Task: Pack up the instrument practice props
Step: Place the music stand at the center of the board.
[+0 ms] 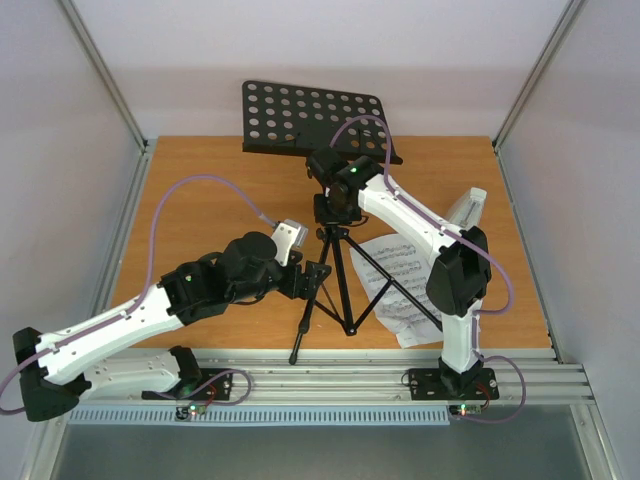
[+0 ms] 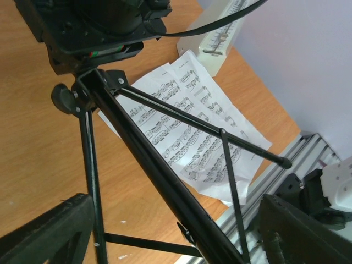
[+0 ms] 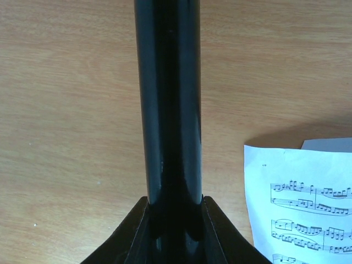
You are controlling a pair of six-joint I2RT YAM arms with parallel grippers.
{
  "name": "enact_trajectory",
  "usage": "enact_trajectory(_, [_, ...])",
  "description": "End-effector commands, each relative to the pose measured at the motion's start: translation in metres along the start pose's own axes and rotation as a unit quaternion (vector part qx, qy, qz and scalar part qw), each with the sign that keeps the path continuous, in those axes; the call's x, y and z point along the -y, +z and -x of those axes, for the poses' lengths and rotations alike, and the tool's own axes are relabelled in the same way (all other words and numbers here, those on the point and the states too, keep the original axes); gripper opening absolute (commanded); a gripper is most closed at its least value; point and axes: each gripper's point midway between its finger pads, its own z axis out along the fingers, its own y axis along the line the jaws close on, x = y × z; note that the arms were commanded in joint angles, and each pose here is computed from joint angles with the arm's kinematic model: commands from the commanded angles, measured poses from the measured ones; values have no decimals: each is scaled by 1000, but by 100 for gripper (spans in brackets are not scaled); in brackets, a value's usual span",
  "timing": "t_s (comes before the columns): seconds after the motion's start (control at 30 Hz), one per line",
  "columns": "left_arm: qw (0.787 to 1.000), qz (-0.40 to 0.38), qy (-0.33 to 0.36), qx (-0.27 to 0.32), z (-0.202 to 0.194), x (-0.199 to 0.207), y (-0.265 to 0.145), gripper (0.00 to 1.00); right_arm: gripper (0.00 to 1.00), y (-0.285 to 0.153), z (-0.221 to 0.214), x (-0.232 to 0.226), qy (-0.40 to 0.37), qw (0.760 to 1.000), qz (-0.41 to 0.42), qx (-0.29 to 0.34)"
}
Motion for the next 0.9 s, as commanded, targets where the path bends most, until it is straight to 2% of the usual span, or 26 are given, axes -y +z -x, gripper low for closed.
enact_trajectory(0.0, [1000, 3, 9, -1, -7, -4, 0, 90, 1, -12, 14, -32, 6, 998, 55, 42])
enact_trajectory(0.17, [999, 22, 13, 33, 3, -14, -19, 99, 1, 4, 21, -27, 16, 998, 48, 35])
enact_trajectory(0.53, [993, 34, 42, 107, 45, -12, -83, 99, 1, 38, 23, -30, 6, 999, 52, 7])
enact_trajectory(0.7, [991, 43, 44, 122, 50, -15, -94, 99, 1, 52, 25, -30, -1, 999, 40, -1])
enact_trajectory(0.87, [993, 35, 42, 108, 44, -13, -89, 99, 1, 67, 29, -30, -5, 1000, 30, -7])
